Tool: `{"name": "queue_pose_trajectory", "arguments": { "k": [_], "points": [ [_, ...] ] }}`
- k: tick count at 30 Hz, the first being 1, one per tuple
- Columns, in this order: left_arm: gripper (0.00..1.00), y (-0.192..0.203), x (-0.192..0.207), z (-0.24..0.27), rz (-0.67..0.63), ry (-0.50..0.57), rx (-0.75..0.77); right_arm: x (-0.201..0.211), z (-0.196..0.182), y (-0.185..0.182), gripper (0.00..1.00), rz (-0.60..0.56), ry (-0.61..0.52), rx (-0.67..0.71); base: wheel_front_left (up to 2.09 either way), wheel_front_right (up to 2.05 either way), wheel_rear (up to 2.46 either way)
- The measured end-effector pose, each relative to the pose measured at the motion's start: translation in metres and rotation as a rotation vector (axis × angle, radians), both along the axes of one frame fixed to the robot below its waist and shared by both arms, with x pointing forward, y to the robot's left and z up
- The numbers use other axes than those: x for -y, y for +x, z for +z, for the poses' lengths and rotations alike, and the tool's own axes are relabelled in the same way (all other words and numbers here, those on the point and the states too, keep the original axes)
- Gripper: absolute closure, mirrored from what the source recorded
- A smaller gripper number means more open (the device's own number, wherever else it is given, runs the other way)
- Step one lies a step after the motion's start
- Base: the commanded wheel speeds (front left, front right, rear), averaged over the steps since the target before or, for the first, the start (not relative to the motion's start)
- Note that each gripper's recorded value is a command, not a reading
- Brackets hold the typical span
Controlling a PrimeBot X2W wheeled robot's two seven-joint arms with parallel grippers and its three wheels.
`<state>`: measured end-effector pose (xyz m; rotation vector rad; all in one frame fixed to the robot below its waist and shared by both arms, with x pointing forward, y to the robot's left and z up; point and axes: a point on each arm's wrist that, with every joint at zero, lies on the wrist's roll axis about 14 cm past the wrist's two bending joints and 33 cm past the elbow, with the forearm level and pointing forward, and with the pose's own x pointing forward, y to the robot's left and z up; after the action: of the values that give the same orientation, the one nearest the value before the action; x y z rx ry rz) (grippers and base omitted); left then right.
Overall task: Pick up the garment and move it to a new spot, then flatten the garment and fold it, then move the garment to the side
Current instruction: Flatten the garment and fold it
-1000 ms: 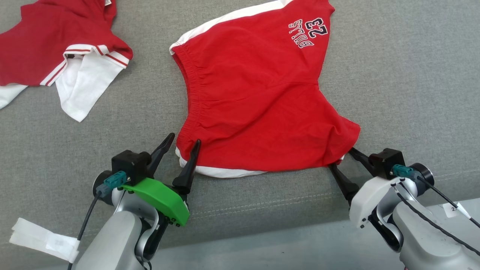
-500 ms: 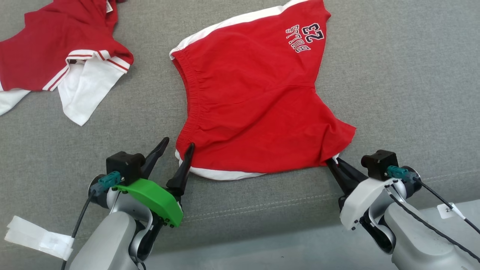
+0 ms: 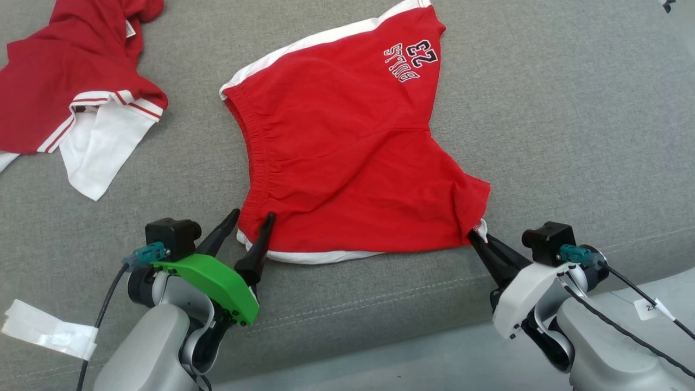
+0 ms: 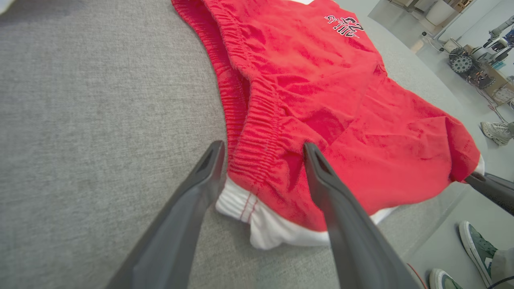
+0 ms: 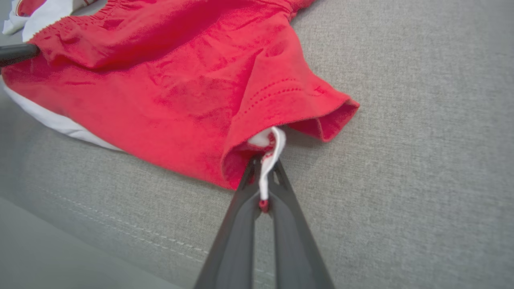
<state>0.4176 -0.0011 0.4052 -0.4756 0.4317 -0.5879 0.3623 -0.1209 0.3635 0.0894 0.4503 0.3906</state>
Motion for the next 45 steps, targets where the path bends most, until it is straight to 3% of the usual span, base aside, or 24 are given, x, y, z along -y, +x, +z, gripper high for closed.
{"name": "queue_pose_trajectory", "arguments": {
  "k": [2, 3, 4, 6, 13, 22, 35, 45],
  "points": [
    [0.0, 0.005, 0.002, 0.004, 0.005, -0.017, 0.0, 0.006, -0.001, -0.001, 1.0, -0.009, -0.006, -0.003, 0.0, 0.0, 0.0],
    [0.21, 0.006, 0.002, 0.005, 0.01, -0.027, -0.006, 0.008, -0.001, -0.001, 1.0, -0.014, -0.005, -0.004, 0.0, 0.0, 0.0],
    [0.57, 0.006, 0.002, 0.003, 0.006, -0.025, -0.015, 0.009, -0.001, -0.001, 1.0, -0.018, -0.003, -0.004, 0.0, 0.0, 0.0],
    [1.0, 0.005, 0.002, 0.002, 0.002, -0.023, -0.021, 0.009, 0.0, 0.0, 1.0, -0.024, 0.004, -0.004, 0.0, 0.0, 0.0],
    [1.0, 0.003, 0.005, 0.009, -0.005, -0.048, -0.014, 0.013, 0.006, 0.005, 1.0, -0.072, 0.051, 0.007, 0.0, 0.0, 0.0],
    [1.0, -0.012, -0.013, 0.012, 0.022, -0.061, -0.026, -0.036, 0.017, -0.024, 1.0, -0.049, 0.289, -0.065, 0.0, 0.0, 0.0],
    [1.0, -0.043, -0.022, 0.013, -0.02, -0.058, -0.063, -0.028, 0.045, -0.051, 1.0, -0.056, 0.441, -0.124, 0.0, 0.0, 0.0],
    [1.0, -0.024, -0.009, 0.045, -0.041, -0.131, 0.007, 0.018, 0.073, -0.016, 1.0, -0.097, 0.383, 0.0, 0.0, 0.0, 0.0]
  ]
}}
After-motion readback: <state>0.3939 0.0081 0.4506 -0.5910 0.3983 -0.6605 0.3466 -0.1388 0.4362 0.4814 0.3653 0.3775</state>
